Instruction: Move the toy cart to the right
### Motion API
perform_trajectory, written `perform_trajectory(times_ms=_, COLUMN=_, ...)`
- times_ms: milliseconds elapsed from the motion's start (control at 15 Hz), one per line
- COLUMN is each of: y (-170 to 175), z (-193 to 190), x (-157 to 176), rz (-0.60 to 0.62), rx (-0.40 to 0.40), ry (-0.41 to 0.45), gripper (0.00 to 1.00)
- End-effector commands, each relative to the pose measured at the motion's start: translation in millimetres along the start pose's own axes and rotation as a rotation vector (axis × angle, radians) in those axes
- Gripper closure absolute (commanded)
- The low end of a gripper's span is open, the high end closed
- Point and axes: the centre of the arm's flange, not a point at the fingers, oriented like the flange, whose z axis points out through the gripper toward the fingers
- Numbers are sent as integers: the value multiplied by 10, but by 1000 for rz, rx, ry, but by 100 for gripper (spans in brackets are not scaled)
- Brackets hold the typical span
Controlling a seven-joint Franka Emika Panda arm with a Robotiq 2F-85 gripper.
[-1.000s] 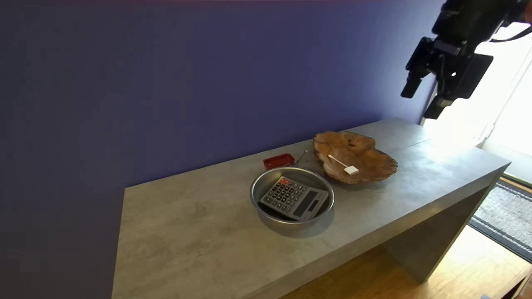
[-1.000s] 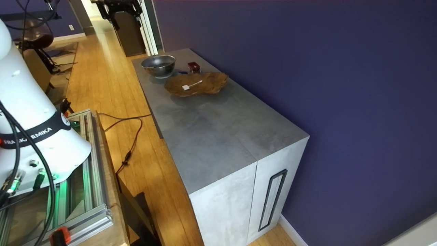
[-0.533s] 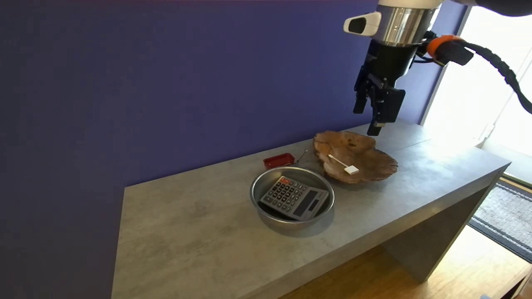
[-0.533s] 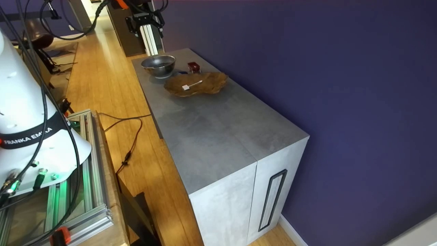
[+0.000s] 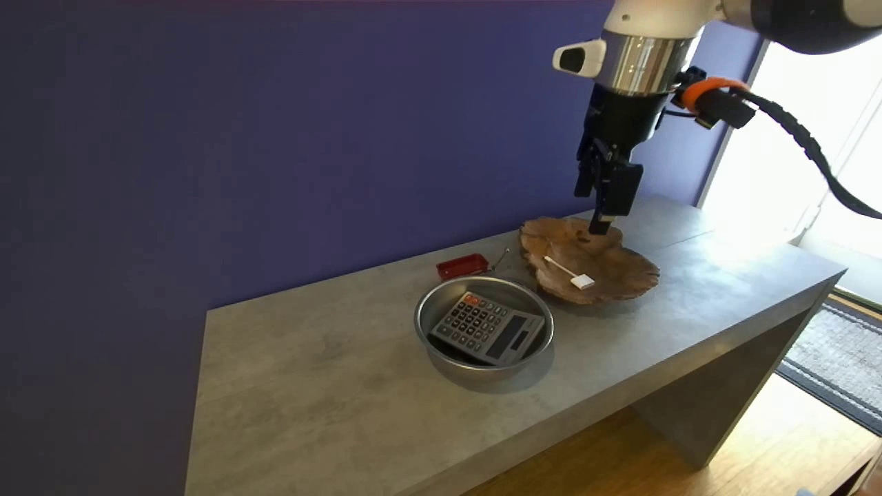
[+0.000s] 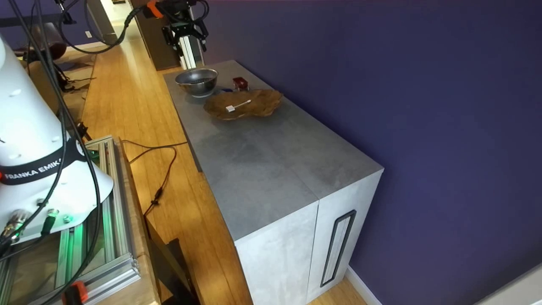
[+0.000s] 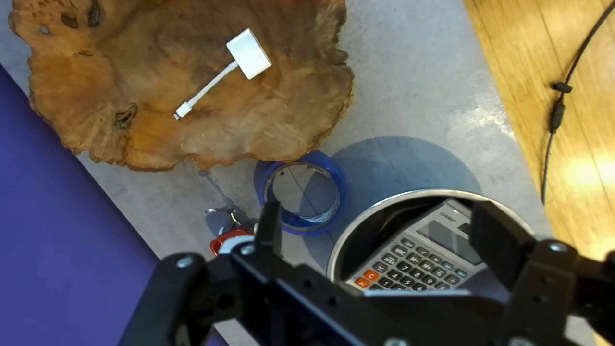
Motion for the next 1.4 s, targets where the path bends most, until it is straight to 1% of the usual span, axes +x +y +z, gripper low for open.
perform_trajectory(times_ms=0, y=160, z=493, x=599, rz=21, rx=23, ry=-21, gripper=0)
perform_trajectory(times_ms=200, y=417, z=849, x=1002, rz=29, rx=72, ry=-68, gripper=0)
perform_trajectory(times_ms=333, y=593, z=1023, x=1156, rz=41, rx=98, ry=-74, gripper=0)
perform_trajectory(times_ms=400, y=658, z=1040, x=1229, rz=62, rx=108, ry=-71, gripper=0)
perform_trajectory(times_ms=467, y=658, z=1007, x=1248, rz=98, rx=151, ry=-115, gripper=0)
perform_trajectory(times_ms=533, y=576, z=1033, x=867, rz=73, rx=101, ry=-78, gripper=0)
perform_trajectory(times_ms=600, y=617, z=1053, x=935, rz=87, rx=121, ry=-94, gripper=0)
perform_trajectory(times_ms=733, y=635, z=1043, x=1016, rz=97, rx=137, ry=-102, gripper=0)
perform_trajectory(times_ms=800, y=693, z=1032, x=973, rz=-18, rx=200, ry=-53, gripper=0)
perform_trajectory(times_ms=867, y=761, z=1017, x=887, rz=-64, rx=201, ry=-37, gripper=0)
perform_trajectory(times_ms=1200, y=1177, z=1128, x=728, rz=-295, rx=252, ry=100, gripper=0)
perform_trajectory(times_ms=1333, y=1275, z=1147, x=647, rz=-391, rx=271, ry=137, gripper=0)
